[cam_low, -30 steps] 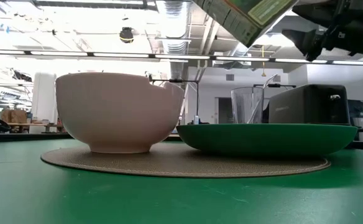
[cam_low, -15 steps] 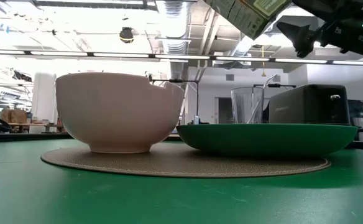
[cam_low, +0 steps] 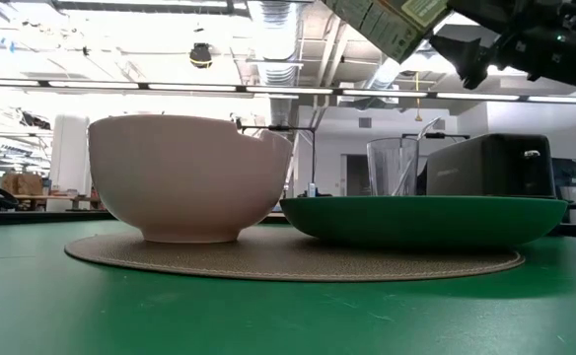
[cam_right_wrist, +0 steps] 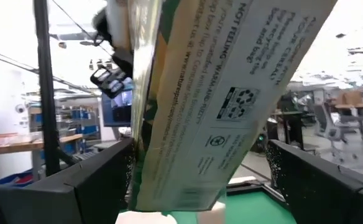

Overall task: Arrange a breakfast setting
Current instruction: Pour the cereal from the cereal box into the bowl

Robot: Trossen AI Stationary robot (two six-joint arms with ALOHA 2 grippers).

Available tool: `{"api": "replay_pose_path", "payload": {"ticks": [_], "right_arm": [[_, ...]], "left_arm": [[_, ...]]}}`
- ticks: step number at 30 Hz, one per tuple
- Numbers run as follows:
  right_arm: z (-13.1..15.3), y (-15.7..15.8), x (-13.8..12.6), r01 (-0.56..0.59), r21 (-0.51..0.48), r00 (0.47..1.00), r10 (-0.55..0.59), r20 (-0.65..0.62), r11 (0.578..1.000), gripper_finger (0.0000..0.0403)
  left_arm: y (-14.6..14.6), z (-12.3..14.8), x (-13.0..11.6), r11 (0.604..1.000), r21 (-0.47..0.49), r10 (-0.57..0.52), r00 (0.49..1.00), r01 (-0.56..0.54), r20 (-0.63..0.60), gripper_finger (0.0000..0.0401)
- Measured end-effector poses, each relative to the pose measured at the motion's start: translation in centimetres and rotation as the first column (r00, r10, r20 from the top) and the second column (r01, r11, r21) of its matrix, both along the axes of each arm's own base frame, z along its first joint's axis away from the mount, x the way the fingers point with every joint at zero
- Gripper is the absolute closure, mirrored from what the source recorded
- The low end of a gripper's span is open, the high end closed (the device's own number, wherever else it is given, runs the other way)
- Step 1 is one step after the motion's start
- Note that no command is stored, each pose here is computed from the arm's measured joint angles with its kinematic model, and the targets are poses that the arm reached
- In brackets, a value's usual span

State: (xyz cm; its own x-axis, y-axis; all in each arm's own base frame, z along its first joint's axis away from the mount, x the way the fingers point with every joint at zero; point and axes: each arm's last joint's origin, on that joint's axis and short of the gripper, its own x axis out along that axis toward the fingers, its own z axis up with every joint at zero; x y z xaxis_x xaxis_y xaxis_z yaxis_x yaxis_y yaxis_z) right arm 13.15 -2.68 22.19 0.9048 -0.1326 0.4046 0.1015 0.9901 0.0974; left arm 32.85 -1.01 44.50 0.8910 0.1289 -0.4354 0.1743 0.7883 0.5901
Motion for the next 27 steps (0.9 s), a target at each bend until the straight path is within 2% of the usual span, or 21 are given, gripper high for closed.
{"api": "replay_pose_path", "payload": {"ticks": [6,15,27], "right_arm": [[0.1,-0.4,-0.1,0.014,0.021,1.0,-0.015,0.011,1.0,0.0014],[0.8,0.0,-0.2,-0.087,-0.029,0.994,0.089,0.067,0.996,0.0014],[3.1,-0.2,2.6,-0.187,-0.095,0.981,0.192,0.04,0.978,0.0018]], "left_arm": [[-0.9,0.0,-0.1,0.999,0.04,-0.004,1.0,0.004,-0.003,0.0401],[-1.3,0.0,-0.1,0.998,0.037,-0.047,0.999,0.047,-0.002,0.0401],[-1.3,0.3,0.1,0.999,0.032,-0.04,0.999,0.04,0.029,0.0401]]}}
